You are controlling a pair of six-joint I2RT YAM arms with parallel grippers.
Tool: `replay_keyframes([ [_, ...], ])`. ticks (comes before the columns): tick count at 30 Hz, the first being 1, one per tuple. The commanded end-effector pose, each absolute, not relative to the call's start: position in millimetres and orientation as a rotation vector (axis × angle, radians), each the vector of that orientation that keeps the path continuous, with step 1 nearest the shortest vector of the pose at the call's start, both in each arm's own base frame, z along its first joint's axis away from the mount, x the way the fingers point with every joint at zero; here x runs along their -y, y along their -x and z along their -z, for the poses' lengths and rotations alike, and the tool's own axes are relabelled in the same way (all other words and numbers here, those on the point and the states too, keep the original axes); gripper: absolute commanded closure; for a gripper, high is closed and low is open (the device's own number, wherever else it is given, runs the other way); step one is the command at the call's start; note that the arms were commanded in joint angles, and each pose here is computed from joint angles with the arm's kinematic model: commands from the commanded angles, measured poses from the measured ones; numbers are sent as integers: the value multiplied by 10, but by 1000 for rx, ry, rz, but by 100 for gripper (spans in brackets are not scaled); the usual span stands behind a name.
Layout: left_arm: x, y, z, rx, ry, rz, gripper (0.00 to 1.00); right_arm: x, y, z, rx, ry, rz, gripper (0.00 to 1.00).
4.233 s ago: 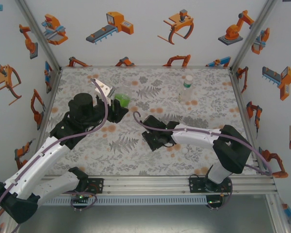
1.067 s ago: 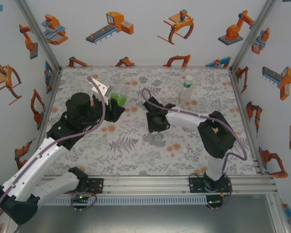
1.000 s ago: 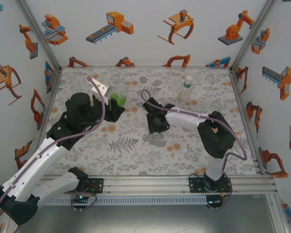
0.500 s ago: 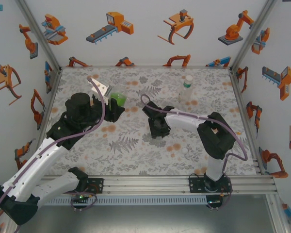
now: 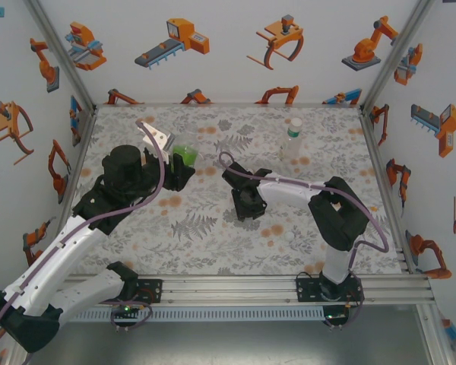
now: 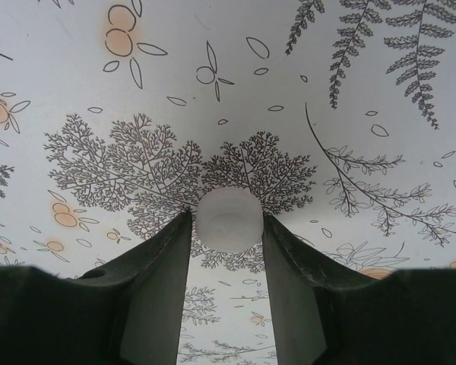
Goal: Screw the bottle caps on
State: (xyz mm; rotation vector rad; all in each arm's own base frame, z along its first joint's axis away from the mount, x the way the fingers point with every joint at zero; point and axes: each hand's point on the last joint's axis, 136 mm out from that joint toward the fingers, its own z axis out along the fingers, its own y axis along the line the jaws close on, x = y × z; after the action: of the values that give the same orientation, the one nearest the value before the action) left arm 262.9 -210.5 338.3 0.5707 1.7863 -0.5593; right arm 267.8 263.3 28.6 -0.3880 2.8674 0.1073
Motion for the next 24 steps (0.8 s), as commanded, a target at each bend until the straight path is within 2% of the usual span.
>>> replay_keyframes([
  [1,2092,-2642,-3442,-1772,-549,568,83,-2612,-2643,-380,-2858,375,-109,59],
  [14,2096,-2653,-3410,-1782,-555,564,83,-2616,-2672,-455,-2837,392,-111,69],
  [19,2144,-2678,-3276,-1835,-603,554,83,-2651,-2707,-709,-2776,469,-186,72],
  [24,2244,-2663,-3088,-1902,-720,554,84,-2718,-2717,-1114,-2682,559,-389,75],
])
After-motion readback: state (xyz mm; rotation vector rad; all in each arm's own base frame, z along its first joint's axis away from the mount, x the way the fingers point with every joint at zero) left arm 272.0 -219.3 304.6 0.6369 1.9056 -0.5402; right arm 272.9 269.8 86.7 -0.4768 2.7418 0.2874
